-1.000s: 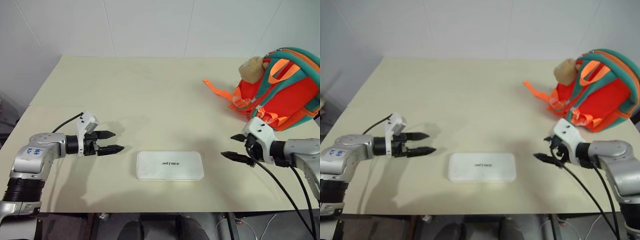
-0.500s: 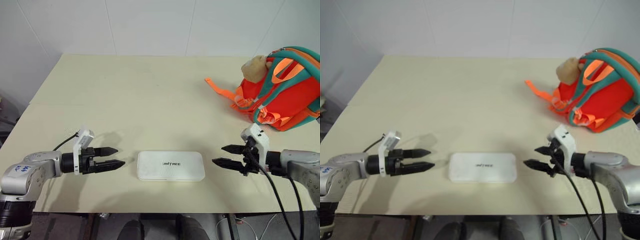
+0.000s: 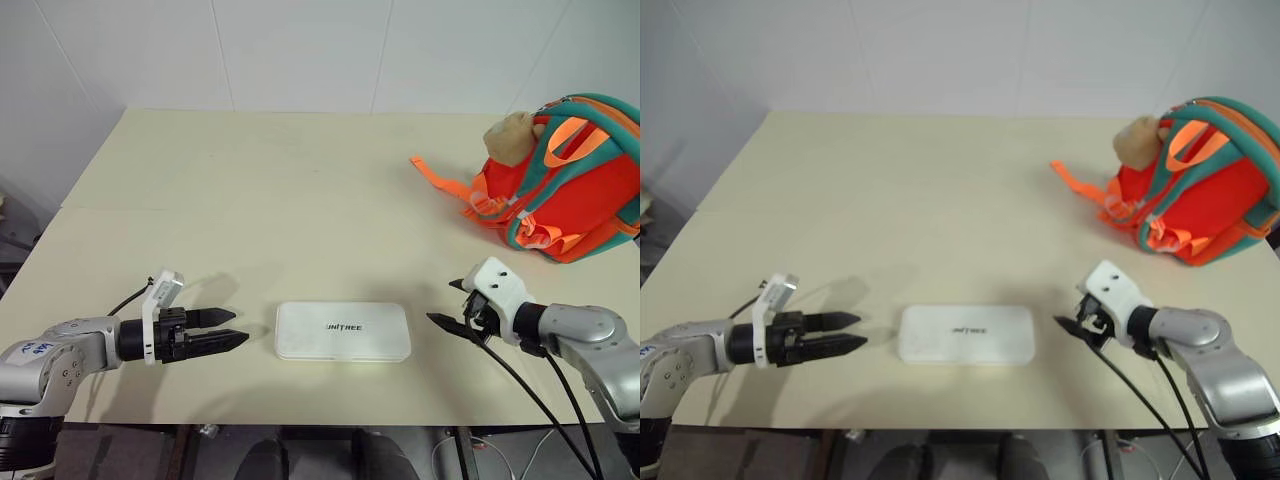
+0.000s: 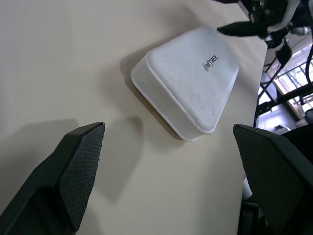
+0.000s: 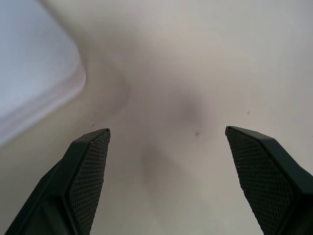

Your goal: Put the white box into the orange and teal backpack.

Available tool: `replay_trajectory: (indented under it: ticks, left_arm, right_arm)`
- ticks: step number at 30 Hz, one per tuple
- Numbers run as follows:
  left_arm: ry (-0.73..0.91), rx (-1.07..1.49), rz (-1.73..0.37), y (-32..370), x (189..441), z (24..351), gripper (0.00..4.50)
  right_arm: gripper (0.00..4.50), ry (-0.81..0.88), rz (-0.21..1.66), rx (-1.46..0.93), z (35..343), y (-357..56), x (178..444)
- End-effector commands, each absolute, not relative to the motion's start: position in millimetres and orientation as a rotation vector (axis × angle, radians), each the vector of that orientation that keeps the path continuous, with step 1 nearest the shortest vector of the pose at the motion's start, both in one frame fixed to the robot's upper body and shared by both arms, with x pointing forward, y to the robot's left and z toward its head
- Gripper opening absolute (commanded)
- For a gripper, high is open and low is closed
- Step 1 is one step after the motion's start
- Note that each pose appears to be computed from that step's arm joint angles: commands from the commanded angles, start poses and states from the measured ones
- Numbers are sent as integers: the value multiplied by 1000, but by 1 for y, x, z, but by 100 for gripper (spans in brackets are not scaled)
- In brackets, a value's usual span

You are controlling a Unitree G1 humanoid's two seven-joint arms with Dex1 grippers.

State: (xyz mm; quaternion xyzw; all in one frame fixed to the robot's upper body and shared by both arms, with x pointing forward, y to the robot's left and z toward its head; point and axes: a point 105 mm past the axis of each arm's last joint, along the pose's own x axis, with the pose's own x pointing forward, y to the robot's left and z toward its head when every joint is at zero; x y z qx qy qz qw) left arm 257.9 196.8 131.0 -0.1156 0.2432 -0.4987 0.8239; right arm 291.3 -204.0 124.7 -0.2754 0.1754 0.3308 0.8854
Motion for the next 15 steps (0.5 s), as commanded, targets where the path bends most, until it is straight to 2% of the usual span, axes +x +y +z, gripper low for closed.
replay_trajectory:
  ticks: [1, 6, 15]
  left_arm:
    - [480, -299, -1091, 191, 263, 139, 448]
    - [501, -368, -1122, 182, 266, 138, 448]
    - [647, -385, -1147, 174, 264, 118, 448]
  right_arm:
    - [450, 352, 709, -652, 121, -201, 290]
    - [450, 333, 721, -638, 113, -189, 294]
    - [450, 308, 739, -643, 110, -180, 298]
